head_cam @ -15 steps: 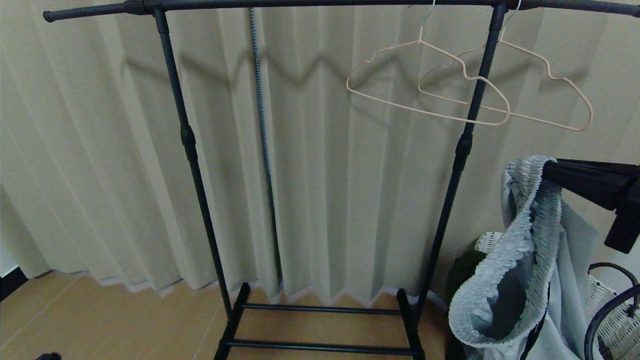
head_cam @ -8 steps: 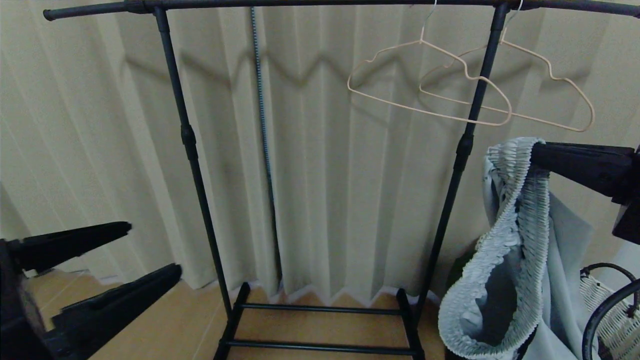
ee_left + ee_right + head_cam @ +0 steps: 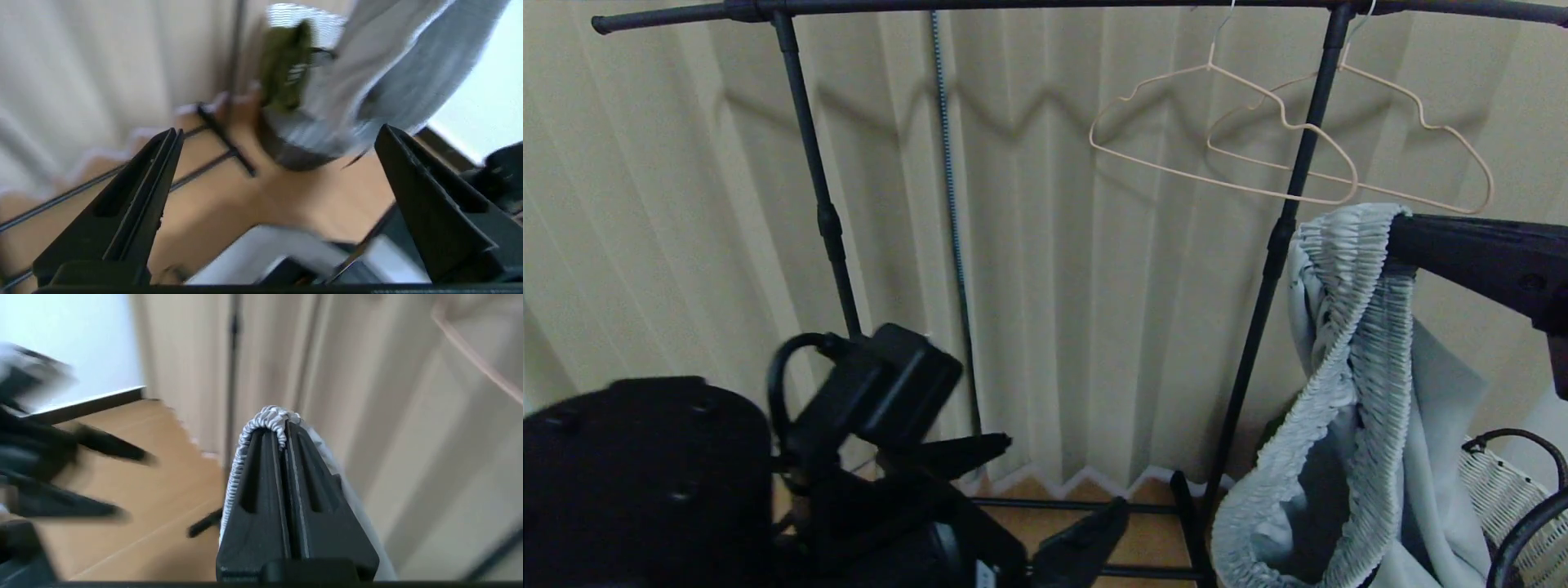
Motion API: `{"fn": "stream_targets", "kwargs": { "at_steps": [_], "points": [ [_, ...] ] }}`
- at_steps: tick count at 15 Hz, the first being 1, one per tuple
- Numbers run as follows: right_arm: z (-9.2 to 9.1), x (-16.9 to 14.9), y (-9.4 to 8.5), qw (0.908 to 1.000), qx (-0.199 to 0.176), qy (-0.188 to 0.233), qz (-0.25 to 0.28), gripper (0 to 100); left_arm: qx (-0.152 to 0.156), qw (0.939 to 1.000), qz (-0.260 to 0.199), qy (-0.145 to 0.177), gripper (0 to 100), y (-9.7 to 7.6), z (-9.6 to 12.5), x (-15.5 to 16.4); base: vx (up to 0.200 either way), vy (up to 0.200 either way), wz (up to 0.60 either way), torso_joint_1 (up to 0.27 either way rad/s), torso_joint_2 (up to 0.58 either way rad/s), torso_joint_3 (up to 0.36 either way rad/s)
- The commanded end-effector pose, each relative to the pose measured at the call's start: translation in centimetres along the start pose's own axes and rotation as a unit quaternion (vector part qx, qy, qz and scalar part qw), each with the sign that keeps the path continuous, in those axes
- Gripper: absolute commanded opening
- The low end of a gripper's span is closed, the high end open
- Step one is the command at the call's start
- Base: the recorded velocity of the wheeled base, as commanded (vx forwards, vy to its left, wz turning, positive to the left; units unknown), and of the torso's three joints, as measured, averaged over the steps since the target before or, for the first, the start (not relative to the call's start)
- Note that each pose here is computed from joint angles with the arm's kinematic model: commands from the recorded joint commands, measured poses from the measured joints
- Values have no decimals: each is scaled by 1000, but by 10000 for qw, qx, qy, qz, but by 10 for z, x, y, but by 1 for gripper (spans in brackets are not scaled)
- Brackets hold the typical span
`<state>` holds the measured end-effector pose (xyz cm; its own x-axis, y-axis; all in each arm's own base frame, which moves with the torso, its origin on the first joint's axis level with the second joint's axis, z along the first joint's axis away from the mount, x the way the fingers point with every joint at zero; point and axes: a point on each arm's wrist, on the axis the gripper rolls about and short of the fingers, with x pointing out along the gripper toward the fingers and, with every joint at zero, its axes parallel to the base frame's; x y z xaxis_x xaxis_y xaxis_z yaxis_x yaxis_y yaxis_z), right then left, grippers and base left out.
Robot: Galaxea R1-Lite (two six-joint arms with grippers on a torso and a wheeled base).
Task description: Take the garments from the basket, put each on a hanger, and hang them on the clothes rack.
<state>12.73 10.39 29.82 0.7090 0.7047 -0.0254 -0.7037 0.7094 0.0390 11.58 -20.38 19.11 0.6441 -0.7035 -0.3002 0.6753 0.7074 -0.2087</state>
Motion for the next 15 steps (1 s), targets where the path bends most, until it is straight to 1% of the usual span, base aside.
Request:
{"fn": "stream_targets", "kwargs": {
  "at_steps": [1,3,5,6,8,9,11,15],
  "points": [
    [0,-2,2,9999,60,-23,116,0,18,9987,-187,479,100,-23,-36,47,0,0,0,0,0,0],
    [1,-6,4,9995,130,-58,295,0,-12,9990,-344,291,100,-33,-41,66,0,0,0,0,0,0],
    [0,-9,5,9990,135,-59,425,0,-43,9991,-370,214,100,-35,-46,76,0,0,0,0,0,0],
    [1,-13,8,9983,125,-112,566,0,-39,9991,-365,228,100,-35,-52,83,0,0,0,0,0,0],
    [3,-16,10,9976,116,-160,660,0,-51,9991,-363,212,100,-36,-55,88,0,0,0,0,0,0],
    [6,-23,12,9966,99,-261,773,0,-61,9991,-355,211,100,-36,-59,94,0,0,0,0,0,0],
    [9,-33,14,9936,72,-395,1055,0,-86,9992,-346,171,100,-35,-61,97,0,0,0,0,0,0],
    [10,-35,14,9928,61,-437,1118,0,-147,9993,-286,165,100,-32,-63,101,0,0,0,0,0,0]
  ]
}}
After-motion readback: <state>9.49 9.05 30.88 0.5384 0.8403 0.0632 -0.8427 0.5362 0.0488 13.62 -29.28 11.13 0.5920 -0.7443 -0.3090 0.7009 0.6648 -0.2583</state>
